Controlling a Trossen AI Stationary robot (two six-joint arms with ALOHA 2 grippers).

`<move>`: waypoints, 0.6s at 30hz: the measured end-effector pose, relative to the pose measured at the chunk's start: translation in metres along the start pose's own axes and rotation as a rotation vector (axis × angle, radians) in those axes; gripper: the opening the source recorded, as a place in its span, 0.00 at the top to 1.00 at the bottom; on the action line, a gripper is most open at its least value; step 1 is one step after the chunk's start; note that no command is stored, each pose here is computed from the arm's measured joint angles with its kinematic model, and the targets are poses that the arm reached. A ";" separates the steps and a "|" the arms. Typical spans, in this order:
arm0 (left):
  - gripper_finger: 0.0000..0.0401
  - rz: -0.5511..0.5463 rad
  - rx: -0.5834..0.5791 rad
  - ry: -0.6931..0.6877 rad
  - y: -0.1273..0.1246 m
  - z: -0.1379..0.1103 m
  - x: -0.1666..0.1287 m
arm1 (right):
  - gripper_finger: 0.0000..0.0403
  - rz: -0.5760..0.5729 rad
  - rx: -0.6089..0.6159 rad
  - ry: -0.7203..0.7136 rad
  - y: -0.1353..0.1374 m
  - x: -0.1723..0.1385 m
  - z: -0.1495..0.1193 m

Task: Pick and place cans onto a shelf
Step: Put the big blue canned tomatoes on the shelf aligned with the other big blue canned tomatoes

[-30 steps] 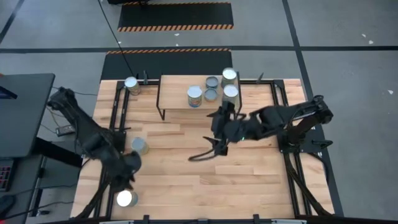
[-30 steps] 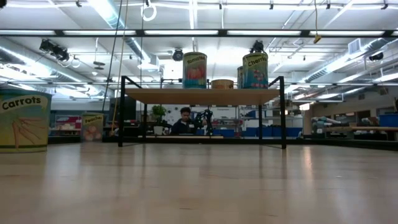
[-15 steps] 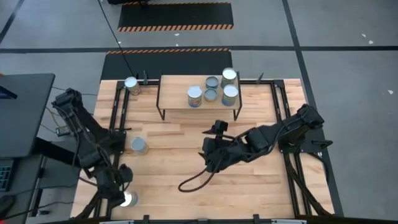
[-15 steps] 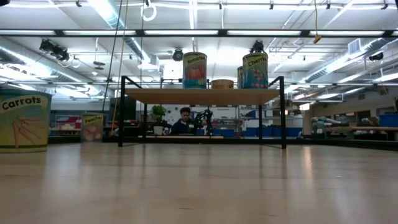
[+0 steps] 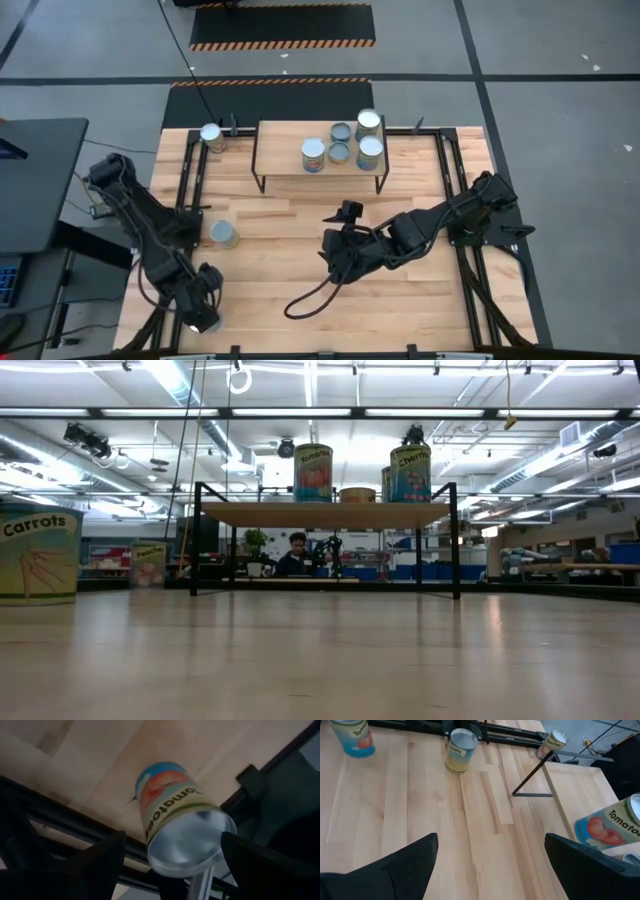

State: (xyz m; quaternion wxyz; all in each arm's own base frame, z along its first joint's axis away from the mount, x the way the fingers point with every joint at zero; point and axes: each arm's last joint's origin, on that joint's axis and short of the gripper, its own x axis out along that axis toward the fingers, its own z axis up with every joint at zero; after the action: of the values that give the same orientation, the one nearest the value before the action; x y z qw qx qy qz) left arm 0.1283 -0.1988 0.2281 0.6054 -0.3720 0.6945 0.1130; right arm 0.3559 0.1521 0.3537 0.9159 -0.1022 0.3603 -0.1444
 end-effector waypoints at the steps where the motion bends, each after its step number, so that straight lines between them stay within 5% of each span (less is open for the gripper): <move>1: 0.17 0.002 -0.003 0.000 -0.001 0.000 0.002 | 0.07 -0.001 0.000 0.001 0.000 0.000 0.000; 7: 0.17 -0.096 -0.015 0.014 -0.013 0.001 0.005 | 0.07 -0.004 -0.013 0.012 -0.001 0.000 -0.001; 18: 0.17 -0.110 -0.109 0.025 -0.014 -0.001 0.005 | 0.07 0.018 -0.011 0.026 0.000 0.000 -0.003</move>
State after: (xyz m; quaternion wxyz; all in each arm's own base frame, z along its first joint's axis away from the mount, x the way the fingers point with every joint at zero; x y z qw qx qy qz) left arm 0.1364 -0.2112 0.2282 0.5809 -0.4433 0.6733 0.1126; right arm 0.3539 0.1525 0.3520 0.9118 -0.1021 0.3740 -0.1355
